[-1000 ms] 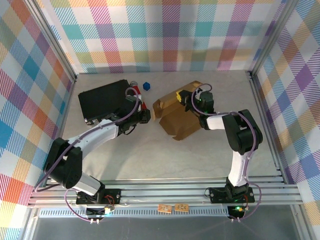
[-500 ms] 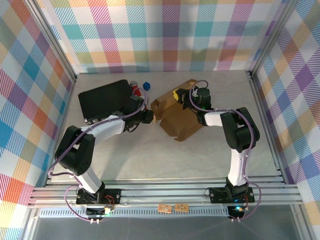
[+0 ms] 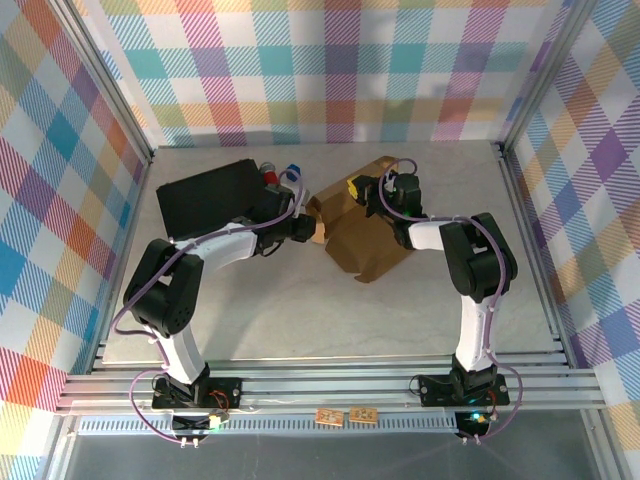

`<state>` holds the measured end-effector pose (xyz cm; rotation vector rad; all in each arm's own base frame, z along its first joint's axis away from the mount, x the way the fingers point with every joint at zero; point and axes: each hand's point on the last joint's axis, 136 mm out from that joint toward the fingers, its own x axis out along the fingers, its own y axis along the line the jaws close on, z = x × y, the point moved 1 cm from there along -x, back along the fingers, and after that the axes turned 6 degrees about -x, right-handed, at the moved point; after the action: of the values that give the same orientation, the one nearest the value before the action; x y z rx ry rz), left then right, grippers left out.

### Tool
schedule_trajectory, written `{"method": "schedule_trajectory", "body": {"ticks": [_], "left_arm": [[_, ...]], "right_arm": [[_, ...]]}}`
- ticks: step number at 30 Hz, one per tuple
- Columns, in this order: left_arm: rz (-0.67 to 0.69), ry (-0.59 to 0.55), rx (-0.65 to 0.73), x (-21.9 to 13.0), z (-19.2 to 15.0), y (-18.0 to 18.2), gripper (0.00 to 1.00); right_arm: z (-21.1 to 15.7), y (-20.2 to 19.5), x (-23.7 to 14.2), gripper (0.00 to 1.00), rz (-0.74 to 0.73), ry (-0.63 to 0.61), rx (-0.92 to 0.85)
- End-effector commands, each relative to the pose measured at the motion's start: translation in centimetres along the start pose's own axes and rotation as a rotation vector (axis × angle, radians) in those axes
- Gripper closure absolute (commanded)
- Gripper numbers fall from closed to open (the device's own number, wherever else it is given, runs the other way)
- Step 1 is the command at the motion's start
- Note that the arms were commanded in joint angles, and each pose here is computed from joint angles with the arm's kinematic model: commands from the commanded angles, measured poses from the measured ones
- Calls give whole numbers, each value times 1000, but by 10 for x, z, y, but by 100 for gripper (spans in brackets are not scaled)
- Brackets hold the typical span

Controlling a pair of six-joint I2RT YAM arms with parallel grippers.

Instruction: Fold the paper box

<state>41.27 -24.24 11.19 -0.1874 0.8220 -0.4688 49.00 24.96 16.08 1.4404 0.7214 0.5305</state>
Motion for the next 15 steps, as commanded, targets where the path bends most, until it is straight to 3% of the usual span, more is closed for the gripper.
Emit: {"method": "schedule_trajectory", "body": {"ticks": [1, 15], "left_arm": [[-53, -48, 43, 4, 14, -14, 68], [-41, -64, 66, 17, 17, -33, 66]], "right_arm": [[-9, -9, 6, 100, -24, 41, 18], [-11, -9, 3, 100, -14, 35, 24]]}}
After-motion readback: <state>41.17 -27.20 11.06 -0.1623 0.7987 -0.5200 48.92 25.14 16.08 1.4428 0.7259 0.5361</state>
